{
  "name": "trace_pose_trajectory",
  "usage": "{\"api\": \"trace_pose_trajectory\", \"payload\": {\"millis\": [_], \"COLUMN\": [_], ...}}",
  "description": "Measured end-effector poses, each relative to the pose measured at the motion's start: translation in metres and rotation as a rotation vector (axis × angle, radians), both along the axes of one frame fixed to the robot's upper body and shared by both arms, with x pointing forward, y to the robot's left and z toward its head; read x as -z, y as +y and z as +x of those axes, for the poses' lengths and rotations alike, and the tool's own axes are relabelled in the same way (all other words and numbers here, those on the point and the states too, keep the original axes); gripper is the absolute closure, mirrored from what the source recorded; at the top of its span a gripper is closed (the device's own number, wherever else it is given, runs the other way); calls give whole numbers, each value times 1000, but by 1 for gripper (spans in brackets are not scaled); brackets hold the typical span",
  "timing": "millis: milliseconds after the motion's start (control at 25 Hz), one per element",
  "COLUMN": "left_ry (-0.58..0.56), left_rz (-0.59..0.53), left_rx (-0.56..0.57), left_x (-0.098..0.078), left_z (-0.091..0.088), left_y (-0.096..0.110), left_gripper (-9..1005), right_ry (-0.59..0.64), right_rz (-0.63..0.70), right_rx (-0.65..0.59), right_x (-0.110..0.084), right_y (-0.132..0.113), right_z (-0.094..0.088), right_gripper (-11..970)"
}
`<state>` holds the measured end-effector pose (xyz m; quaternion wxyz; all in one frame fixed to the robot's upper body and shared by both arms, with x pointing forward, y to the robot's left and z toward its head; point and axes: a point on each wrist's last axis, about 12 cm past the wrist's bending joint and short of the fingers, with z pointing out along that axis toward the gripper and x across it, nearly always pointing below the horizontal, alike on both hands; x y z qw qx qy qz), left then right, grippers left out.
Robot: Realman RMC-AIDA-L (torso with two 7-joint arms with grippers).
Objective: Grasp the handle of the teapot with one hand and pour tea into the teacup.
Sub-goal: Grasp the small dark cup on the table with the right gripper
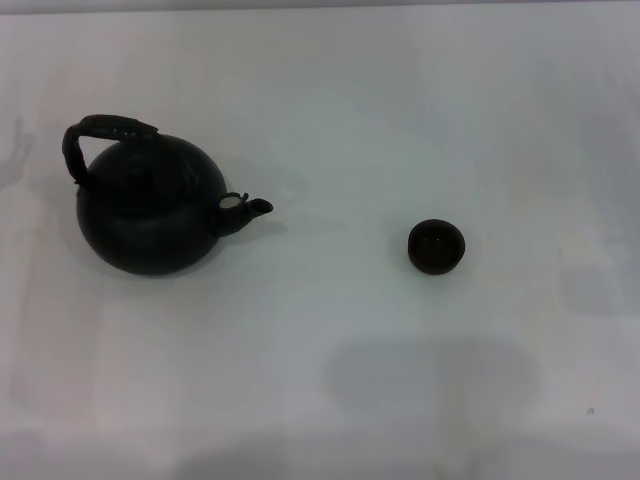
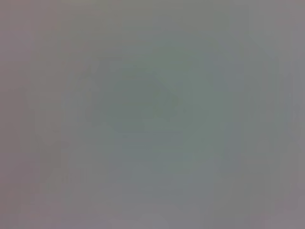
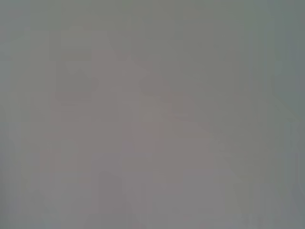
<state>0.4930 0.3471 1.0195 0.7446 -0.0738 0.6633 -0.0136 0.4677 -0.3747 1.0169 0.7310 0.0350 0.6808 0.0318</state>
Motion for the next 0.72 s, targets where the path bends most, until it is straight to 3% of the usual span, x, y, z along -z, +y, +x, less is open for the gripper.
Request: {"api": "trace_pose_trajectory", "payload": {"millis": [560,720], "left_ry": [4,19], "left_rz": [-3,-6], "left_rx": [-7,-10], "left_x": [0,2], "left_z": [1,2], "left_y": [1,1], "left_gripper": [108,108], "right_ry": [5,4], "right_rz": [7,4], "right_rx": [-6,-89], "right_x": [0,-7], "right_y": [0,-3], "right_z": [1,8], "right_gripper": [134,134]}}
